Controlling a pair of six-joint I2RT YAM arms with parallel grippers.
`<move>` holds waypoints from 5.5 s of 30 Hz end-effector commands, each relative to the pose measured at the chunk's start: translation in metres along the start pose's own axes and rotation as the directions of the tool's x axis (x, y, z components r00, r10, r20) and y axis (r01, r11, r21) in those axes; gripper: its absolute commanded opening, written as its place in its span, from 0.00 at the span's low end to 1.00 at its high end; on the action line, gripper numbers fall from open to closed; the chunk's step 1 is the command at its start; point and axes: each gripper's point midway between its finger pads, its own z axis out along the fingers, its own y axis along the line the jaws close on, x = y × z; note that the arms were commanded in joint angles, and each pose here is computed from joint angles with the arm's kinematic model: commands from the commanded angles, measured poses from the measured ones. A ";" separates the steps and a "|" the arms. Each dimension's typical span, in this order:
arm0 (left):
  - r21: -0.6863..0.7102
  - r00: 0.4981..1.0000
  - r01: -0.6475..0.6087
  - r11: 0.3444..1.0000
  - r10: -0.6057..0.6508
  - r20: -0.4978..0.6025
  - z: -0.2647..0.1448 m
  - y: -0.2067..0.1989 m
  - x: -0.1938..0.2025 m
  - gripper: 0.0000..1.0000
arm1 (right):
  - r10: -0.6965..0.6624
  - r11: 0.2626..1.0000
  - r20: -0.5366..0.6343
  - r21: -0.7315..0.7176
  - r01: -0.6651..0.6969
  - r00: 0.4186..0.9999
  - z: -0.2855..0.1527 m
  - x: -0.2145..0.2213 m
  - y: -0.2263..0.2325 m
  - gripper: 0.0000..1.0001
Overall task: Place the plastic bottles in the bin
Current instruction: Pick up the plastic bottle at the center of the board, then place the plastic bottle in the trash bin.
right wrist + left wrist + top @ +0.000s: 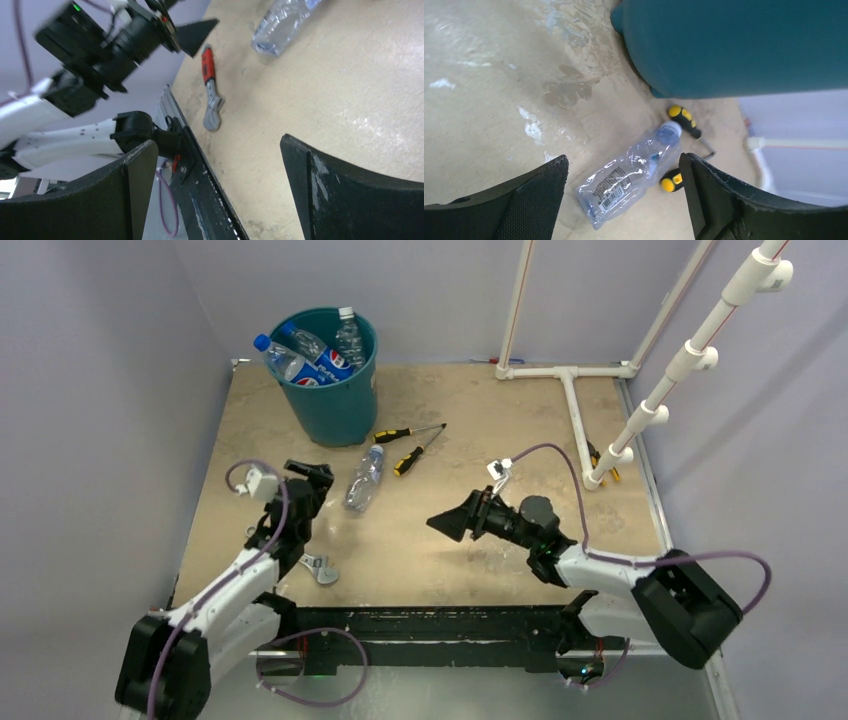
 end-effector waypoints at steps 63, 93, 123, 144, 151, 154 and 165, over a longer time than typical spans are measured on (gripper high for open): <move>0.752 0.656 -0.442 0.489 0.748 -0.102 -0.117 -0.134 0.090 0.40 | -0.194 0.968 0.161 -0.132 0.216 0.968 -0.034 -0.068 0.107 0.95; 0.954 0.791 -0.206 0.219 0.612 0.031 -0.207 -0.165 0.067 0.26 | -0.133 0.976 0.251 -0.136 0.171 0.959 0.068 -0.162 0.177 0.99; 0.943 0.796 -0.227 0.242 0.604 0.037 -0.202 -0.168 0.064 0.16 | -0.280 0.958 0.008 -0.052 0.281 0.960 0.108 -0.136 0.171 0.43; 0.547 0.882 -0.391 0.740 0.471 -0.008 -0.155 -0.116 -0.026 0.99 | -0.427 0.871 0.455 -0.027 0.491 0.782 0.060 -0.249 0.262 0.00; 0.359 0.946 -0.324 0.875 0.295 0.135 -0.165 -0.087 -0.102 0.99 | -0.485 0.821 0.638 0.096 0.563 0.598 0.088 -0.311 0.279 0.00; 0.354 0.949 -0.306 0.884 0.257 0.180 -0.171 -0.082 -0.118 0.98 | -0.514 0.812 0.630 0.139 0.567 0.582 0.122 -0.326 0.264 0.00; 0.330 0.943 -0.328 0.885 0.285 0.173 -0.165 -0.080 -0.113 0.97 | -0.517 0.831 0.598 0.178 0.527 0.613 0.177 -0.357 0.201 0.00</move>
